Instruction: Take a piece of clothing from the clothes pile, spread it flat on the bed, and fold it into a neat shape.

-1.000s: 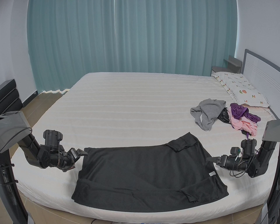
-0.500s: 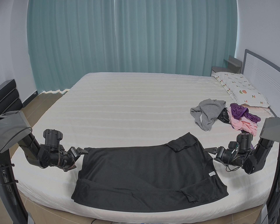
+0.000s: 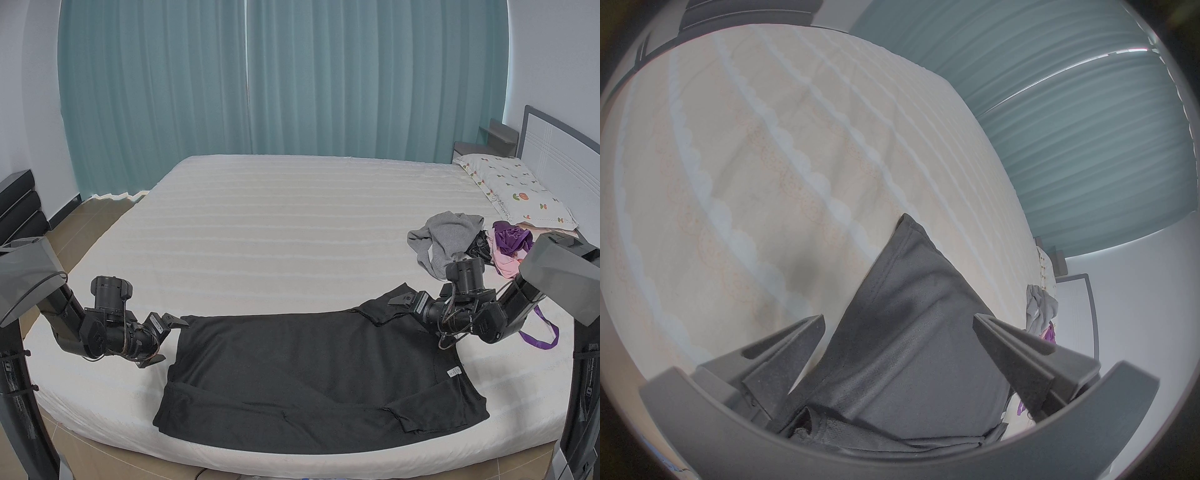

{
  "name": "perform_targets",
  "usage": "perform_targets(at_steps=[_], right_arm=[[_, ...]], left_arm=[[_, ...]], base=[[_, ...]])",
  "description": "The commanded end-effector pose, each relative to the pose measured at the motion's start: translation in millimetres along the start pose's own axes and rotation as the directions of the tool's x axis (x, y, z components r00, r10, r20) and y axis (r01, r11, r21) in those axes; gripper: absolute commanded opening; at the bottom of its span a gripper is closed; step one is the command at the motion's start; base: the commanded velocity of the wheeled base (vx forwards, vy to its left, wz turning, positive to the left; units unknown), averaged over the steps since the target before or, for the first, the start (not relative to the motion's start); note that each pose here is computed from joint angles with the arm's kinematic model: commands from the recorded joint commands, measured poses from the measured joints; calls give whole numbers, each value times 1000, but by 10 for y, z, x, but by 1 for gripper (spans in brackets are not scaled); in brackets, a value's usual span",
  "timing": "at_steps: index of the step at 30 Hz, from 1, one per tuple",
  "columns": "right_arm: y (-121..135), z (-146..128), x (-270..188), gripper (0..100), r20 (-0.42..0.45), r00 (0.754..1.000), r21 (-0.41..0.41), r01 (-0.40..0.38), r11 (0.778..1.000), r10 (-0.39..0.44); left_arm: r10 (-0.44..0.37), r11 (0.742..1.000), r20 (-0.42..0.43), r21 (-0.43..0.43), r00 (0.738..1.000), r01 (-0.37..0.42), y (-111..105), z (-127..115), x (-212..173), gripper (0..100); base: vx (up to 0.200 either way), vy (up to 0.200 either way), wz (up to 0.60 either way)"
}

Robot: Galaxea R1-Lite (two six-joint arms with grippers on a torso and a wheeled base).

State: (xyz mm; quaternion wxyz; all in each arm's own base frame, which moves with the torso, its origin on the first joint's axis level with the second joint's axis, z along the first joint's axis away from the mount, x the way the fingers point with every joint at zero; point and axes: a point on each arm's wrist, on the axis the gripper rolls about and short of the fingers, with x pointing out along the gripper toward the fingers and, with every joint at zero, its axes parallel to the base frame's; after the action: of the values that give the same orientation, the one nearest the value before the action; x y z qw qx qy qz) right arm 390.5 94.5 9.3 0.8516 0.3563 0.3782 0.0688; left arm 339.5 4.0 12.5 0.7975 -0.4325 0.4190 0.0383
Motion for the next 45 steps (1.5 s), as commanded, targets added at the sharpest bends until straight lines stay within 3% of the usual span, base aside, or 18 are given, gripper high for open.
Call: perform_targets(at_steps=[1, 11, 17, 29, 30, 33, 34, 37, 38, 40, 45], right_arm=[[151, -50, 252, 100, -51, 998, -2, 22, 1000, -22], [231, 112, 546, 100, -33, 999, -8, 20, 1000, -20], [289, 183, 659, 100, -81, 991, 3, 105, 994, -104], [190, 212, 1048, 100, -26, 988, -16, 150, 988, -151], [318, 346, 1182, 100, 78, 991, -17, 112, 994, -110], [408, 444, 1210, 100, 141, 987, -17, 78, 997, -75], [532, 611, 1229, 100, 259, 966, 1, 14, 1000, -14], [564, 733, 1202, 100, 353, 934, 0, -65, 998, 61], [573, 787, 1193, 100, 400, 911, -14, -106, 994, 102], [593, 858, 1158, 100, 446, 883, -29, -148, 989, 145], [543, 951, 1104, 100, 461, 877, -27, -137, 990, 134]], left_arm=[[-1, 1000, 0, -8, 1000, 1, -3, 3, 9, 100], [-1, 1000, -1, -6, 1000, 1, -3, -4, 10, 100], [-2, 1000, -1, -4, 1000, 2, -6, -1, 11, 100], [0, 1000, 2, -4, 1000, 0, -6, -1, 11, 100], [0, 1000, 2, -4, 1000, 0, -6, -1, 11, 100], [0, 1000, 2, -4, 1000, 0, -6, -1, 11, 100], [2, 1000, 1, -4, 1000, -2, -3, -2, 15, 100], [2, 1000, 1, -4, 1000, -2, -3, -2, 15, 100], [0, 1000, 2, -5, 1000, 0, -6, 1, 15, 100], [-2, 1000, 4, -4, 1000, 2, -12, 5, 12, 100], [-1, 1000, 5, -4, 1000, 1, -12, 6, 12, 100]], base=[[0, 0, 0], [0, 0, 0], [0, 0, 0], [0, 0, 0], [0, 0, 0], [0, 0, 0], [0, 0, 0], [0, 0, 0], [0, 0, 0], [0, 0, 0], [0, 0, 0]])
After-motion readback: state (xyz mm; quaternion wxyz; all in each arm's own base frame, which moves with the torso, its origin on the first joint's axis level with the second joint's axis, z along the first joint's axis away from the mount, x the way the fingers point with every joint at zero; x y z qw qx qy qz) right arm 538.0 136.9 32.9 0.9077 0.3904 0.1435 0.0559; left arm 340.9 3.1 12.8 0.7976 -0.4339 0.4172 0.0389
